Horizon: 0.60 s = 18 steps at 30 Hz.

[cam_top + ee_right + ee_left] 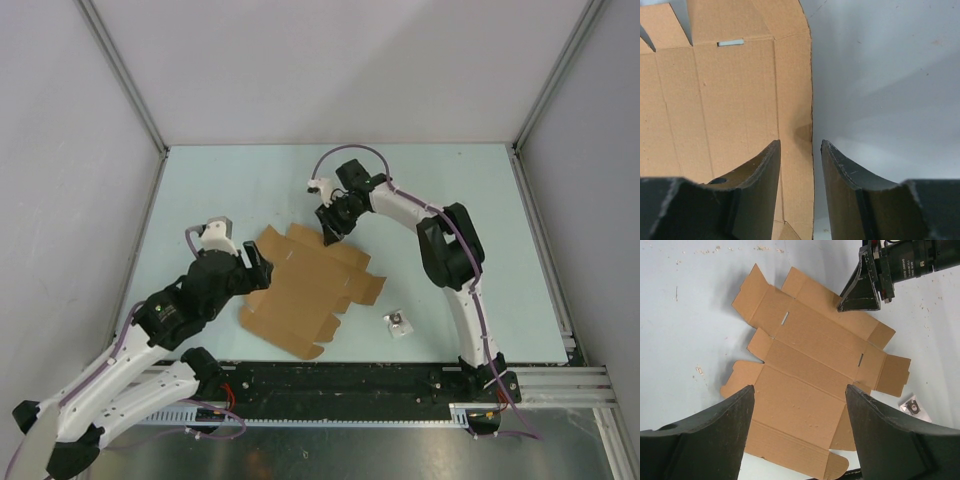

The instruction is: Fold the paper box

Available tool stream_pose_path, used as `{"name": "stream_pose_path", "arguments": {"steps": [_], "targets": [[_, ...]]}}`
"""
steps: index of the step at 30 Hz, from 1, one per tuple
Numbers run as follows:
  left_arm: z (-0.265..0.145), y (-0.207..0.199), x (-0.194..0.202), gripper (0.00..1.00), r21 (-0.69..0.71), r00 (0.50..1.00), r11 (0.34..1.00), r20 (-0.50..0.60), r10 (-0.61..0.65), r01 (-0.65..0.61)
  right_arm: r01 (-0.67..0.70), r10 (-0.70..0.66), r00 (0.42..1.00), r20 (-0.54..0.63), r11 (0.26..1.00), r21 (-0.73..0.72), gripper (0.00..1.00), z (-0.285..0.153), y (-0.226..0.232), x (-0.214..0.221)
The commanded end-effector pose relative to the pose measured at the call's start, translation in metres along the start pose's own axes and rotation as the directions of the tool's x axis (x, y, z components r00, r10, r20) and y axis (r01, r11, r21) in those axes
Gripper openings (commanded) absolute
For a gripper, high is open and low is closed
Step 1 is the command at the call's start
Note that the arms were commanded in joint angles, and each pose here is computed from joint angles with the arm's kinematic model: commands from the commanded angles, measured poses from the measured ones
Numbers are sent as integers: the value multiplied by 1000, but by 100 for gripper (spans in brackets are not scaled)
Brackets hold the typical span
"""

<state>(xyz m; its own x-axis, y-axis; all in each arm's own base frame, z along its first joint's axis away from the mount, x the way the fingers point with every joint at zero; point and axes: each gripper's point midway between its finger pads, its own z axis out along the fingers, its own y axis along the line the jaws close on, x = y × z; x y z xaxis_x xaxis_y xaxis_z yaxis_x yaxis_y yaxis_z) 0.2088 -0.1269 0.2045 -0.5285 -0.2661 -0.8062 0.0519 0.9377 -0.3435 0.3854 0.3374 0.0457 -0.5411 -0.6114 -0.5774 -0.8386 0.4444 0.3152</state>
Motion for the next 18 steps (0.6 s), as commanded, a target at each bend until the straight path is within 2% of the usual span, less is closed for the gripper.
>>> {"name": "stream_pose_path", "arguments": {"steps": [1, 11, 18], "targets": [[0, 1, -6, 79, -8, 999, 1000, 31, -25, 25, 42, -43, 999, -19, 998, -47, 42, 2, 2, 0], [3, 3, -6, 82, -27, 999, 999, 39, -31, 32, 51, -52, 998, -34, 998, -47, 28, 5, 3, 4], [2, 6, -6, 83, -36, 999, 999, 45, -30, 32, 53, -55, 998, -22, 995, -80, 27, 6, 10, 4]]}}
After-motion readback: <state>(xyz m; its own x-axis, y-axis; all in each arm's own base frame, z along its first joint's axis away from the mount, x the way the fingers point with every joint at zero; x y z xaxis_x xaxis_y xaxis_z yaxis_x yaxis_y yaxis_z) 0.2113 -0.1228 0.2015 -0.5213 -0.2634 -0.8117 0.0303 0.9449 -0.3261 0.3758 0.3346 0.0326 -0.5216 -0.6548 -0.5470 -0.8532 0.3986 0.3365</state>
